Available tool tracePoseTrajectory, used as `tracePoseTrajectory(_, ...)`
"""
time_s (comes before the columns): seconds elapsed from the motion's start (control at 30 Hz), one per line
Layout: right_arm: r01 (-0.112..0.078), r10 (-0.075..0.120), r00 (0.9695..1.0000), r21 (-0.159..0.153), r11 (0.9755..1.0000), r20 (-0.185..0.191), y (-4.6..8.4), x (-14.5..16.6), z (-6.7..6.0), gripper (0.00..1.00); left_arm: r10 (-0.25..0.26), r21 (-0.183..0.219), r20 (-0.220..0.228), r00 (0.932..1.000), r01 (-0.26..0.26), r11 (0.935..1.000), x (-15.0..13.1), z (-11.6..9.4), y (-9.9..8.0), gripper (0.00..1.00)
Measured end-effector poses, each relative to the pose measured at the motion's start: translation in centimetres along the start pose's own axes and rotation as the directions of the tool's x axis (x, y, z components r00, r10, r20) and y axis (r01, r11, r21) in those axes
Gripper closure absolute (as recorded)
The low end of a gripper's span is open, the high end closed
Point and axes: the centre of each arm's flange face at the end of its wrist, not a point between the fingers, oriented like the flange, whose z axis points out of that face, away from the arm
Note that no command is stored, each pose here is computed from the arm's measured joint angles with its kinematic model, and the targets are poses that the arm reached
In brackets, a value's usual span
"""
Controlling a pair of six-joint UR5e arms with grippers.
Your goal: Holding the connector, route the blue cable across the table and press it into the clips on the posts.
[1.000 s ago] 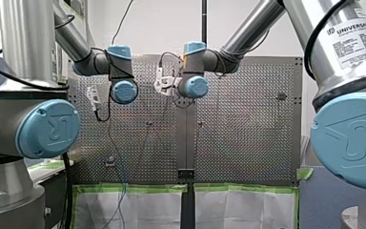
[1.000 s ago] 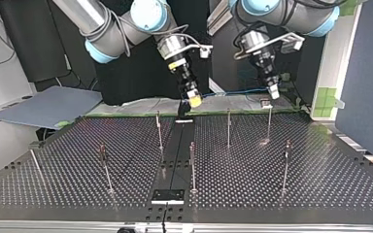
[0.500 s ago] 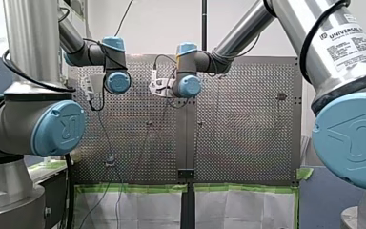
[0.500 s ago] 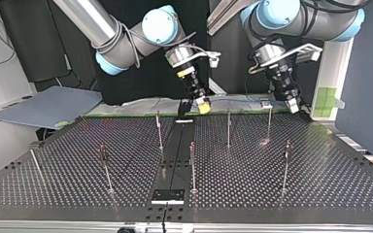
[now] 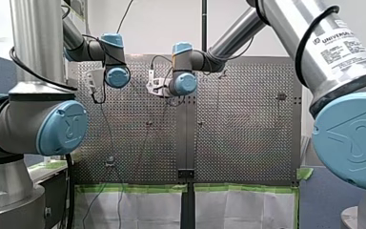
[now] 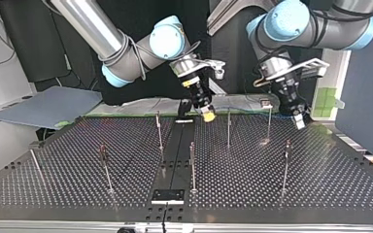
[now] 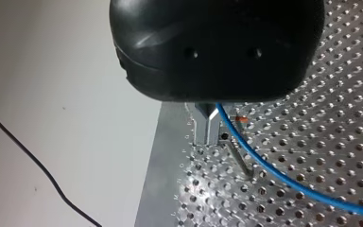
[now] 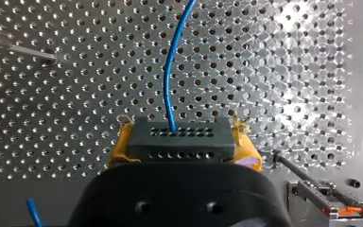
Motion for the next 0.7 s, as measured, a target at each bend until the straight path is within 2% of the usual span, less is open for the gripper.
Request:
tracePoseTrajectory(0.17,-0.009,0.009,0.9999,0.01,0.9999,-0.004,-0.1,0.9,0.9,1.0,0.008,-0.001,-0.008,0.9999,-0.008,1.0,0.5,0.7,0.3,1.0)
tracePoseTrajectory(0.47,-0.01,0.009,0.9998,0.049,0.9987,0.018,-1.4,0.9,2.4,1.0,0.002,0.005,0.002,1.0,-0.002,1.0,0.4,2.0,0.8,1.0)
tracePoseTrajectory(0.7,-0.011,0.01,0.9999,0.055,0.9984,0.01,-1.6,1.6,3.8,1.0,0.002,0.015,0.003,1.0,-0.002,0.9999,0.7,3.0,1.1,1.0)
